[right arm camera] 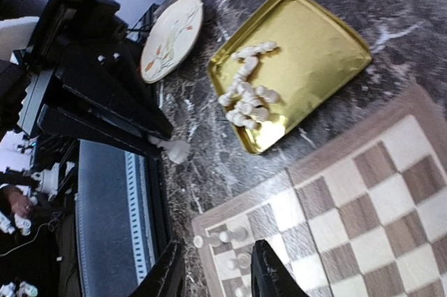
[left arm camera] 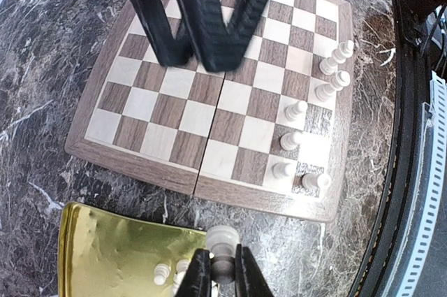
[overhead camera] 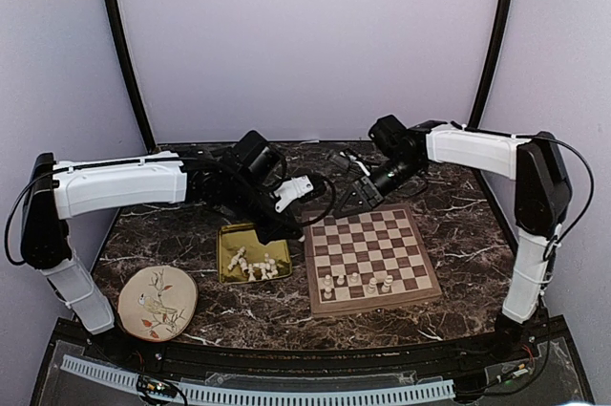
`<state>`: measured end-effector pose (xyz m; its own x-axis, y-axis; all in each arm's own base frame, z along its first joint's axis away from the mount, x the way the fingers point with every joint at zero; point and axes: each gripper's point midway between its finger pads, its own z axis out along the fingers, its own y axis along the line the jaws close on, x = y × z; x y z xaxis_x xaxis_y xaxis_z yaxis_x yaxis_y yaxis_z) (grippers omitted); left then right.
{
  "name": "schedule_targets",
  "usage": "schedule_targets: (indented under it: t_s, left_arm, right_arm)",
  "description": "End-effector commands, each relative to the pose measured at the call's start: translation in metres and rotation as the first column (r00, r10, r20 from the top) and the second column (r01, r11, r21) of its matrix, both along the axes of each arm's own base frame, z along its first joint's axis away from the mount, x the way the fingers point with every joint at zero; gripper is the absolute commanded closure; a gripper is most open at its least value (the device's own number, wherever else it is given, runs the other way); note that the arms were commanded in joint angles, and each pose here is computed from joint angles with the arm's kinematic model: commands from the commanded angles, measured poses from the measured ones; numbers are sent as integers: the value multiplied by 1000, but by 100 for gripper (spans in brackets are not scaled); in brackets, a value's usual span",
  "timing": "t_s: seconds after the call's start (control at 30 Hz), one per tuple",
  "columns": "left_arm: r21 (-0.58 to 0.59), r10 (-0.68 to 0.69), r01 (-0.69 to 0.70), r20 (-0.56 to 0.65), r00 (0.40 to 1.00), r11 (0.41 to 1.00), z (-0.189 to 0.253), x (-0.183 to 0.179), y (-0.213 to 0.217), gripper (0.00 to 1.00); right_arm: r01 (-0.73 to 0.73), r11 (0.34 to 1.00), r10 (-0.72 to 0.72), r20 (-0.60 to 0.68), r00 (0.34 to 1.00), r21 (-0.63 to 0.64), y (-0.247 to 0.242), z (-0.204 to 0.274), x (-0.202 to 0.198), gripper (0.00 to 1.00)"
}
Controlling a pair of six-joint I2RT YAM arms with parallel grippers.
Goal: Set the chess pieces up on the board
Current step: Pass from the left arm to the right, then place the pawn on d2.
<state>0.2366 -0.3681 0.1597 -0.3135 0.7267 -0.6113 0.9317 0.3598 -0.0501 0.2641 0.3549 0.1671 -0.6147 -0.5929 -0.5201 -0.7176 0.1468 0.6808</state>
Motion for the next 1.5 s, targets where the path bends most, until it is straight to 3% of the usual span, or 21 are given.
schedule_targets:
  t_s: [0.0,0.23,0.4,0.53,1.17,1.47]
  left_arm:
    - [31,-87,87,-5,996,996,3,-9,-16,95]
    - [52,-177,178,-10,984,983,-8,-11,-64,94]
    - [34,-221,220,24,975,975,-8,-11,-105,94]
    - [25,-254,253,42,966,967,-14,-16,-135,94]
    - [169,-320,318,-19,947,933,-80,-34,-154,93]
    - [184,-318,316,-21,948,931,-87,-35,-153,87]
  right_arm:
    - [145,989,-137,205,969,-29,-52,13,33,67]
    - [423,903,-347,458,819,-73,-141,14,59,66]
    - [570,819,-463,517,720,-61,-194,8,66,64]
    - [627,779,-529,511,677,-24,-216,7,70,63]
    - [629,777,-543,501,674,-5,-223,1,66,61]
    - [621,784,-539,488,687,-6,-221,-1,65,60]
